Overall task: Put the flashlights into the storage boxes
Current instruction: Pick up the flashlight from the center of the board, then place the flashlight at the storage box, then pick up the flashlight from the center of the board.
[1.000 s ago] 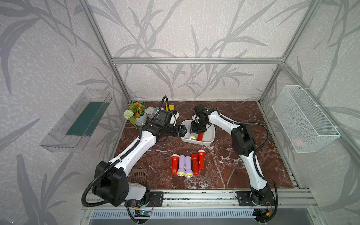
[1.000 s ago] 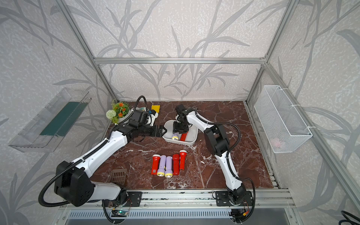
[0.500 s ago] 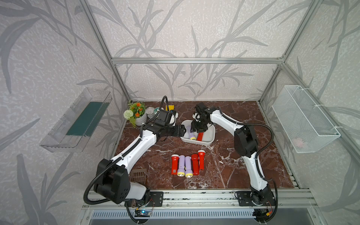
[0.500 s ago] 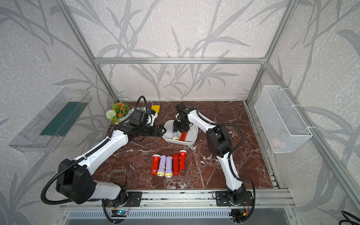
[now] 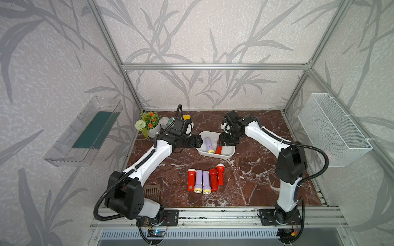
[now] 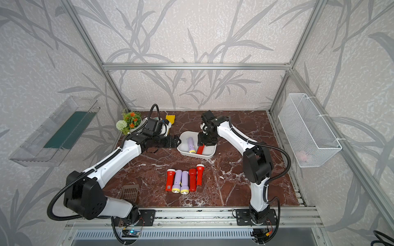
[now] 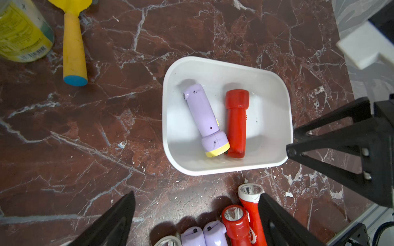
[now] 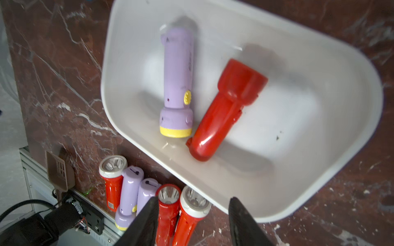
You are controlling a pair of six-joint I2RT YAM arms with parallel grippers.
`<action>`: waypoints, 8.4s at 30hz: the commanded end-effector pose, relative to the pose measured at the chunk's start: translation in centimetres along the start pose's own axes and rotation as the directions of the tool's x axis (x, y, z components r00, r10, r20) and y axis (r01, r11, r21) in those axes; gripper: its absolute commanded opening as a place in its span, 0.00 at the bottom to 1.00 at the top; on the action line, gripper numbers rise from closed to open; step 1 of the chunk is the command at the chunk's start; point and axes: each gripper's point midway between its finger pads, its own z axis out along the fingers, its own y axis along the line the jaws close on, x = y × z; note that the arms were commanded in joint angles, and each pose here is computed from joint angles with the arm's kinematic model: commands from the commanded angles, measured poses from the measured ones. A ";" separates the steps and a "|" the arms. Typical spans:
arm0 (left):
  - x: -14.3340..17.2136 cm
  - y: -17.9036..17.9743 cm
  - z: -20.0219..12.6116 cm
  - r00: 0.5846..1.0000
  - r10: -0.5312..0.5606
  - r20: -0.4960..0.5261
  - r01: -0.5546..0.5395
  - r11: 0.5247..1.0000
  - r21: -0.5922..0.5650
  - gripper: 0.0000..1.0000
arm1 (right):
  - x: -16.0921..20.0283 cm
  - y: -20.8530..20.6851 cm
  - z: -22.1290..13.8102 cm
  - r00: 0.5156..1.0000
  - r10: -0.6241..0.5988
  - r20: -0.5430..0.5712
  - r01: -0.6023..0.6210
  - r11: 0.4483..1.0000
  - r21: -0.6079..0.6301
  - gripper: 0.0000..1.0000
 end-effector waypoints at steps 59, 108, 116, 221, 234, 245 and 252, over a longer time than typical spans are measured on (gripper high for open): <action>7.6 -2.6 -7.0 0.999 -0.036 0.011 0.034 0.989 0.147 0.93 | 14.2 0.9 9.2 0.982 0.046 -0.185 -0.046 0.999 0.007 0.53; 1.2 -3.3 -1.6 0.999 0.034 0.031 -0.037 0.993 0.109 0.93 | 5.4 0.6 -3.1 0.998 0.041 0.039 -0.041 0.999 0.010 0.32; -1.1 -4.6 -0.4 0.998 0.045 0.037 -0.049 0.988 0.144 0.93 | 0.2 -1.2 -1.7 0.996 0.074 0.055 -0.074 0.997 -0.005 0.32; 14.6 5.1 -2.5 0.945 -0.274 -0.180 0.234 0.948 -0.214 0.92 | 11.9 2.6 -5.9 0.996 -0.077 0.040 0.083 0.979 -0.188 0.99; 18.0 5.6 -1.1 0.923 -0.321 -0.212 0.269 0.932 -0.243 0.79 | 12.4 3.4 -7.3 0.992 -0.108 0.071 0.120 0.970 -0.212 0.99; 18.9 5.1 -0.3 0.924 -0.311 -0.224 0.261 0.938 -0.227 0.77 | 12.4 3.1 -7.0 0.992 -0.112 0.056 0.121 0.973 -0.196 0.99; 19.5 5.6 0.3 0.921 -0.295 -0.254 0.229 0.938 -0.260 0.76 | 12.1 3.2 -6.7 0.993 -0.105 0.050 0.113 0.974 -0.196 0.99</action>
